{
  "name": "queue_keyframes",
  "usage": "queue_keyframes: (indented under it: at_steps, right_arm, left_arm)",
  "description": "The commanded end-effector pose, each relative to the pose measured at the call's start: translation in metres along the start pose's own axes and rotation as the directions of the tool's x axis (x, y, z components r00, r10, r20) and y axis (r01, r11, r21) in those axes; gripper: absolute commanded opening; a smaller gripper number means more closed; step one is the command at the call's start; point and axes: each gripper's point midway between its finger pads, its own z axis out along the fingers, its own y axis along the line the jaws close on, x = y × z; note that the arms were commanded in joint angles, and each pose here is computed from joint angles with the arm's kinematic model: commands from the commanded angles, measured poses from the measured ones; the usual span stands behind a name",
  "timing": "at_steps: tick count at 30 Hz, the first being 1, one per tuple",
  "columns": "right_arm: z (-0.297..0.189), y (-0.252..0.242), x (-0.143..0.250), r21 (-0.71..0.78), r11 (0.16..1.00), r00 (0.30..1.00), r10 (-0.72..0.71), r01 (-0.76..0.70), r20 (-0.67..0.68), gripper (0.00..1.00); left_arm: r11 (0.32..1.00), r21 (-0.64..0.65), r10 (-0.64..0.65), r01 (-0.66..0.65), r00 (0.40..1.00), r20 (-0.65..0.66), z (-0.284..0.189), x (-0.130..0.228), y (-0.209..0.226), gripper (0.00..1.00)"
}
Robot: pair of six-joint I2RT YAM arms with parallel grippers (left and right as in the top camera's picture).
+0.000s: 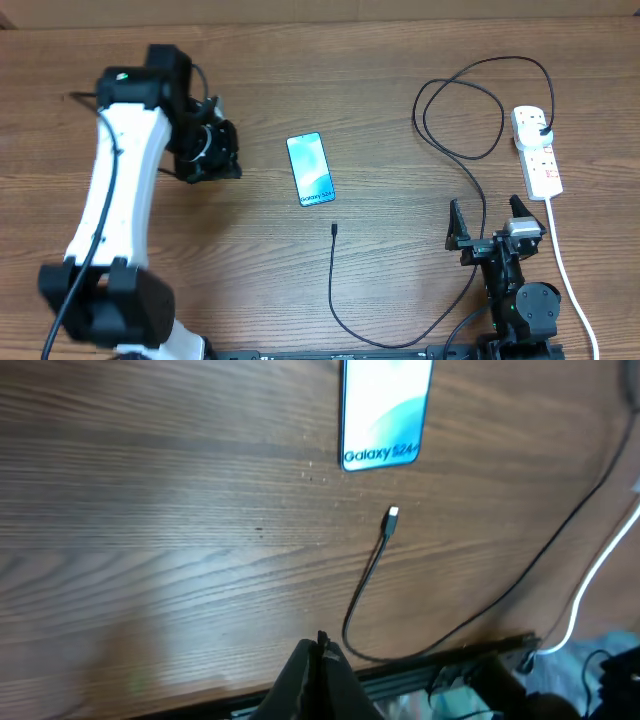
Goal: Plug charger to phone and switch on socket
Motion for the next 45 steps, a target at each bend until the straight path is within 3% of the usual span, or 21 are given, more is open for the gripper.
queue_keyframes:
  at_steps: [1,11,18,32,45]
  right_arm:
    - [0.000,-0.002,0.003,0.008,1.000,1.000,-0.001,0.001,0.000,1.00]
    - [0.000,-0.002,0.003,0.008,1.000,1.000,-0.001,0.001,0.000,1.00]
    - [0.000,-0.002,0.003,0.008,1.000,1.000,-0.001,0.001,0.000,1.00]
    - [0.000,-0.002,0.003,0.008,1.000,1.000,-0.001,0.001,0.000,1.00]
    - [0.000,-0.002,0.003,0.008,1.000,1.000,-0.001,0.001,0.000,1.00]
  left_arm:
    - [1.000,0.001,0.019,-0.019,0.996,-0.082,0.024,0.004,-0.011,0.04]
    - [0.993,-0.027,0.113,-0.117,0.985,-0.129,0.085,-0.009,-0.042,0.04]
    - [0.997,-0.064,0.042,-0.047,0.996,-0.079,0.111,-0.029,-0.048,0.04]
    - [0.966,-0.258,-0.002,0.015,0.999,0.050,0.120,-0.039,-0.041,0.04]
    - [0.959,-0.283,0.030,0.022,0.984,0.177,0.127,-0.054,-0.061,0.04]
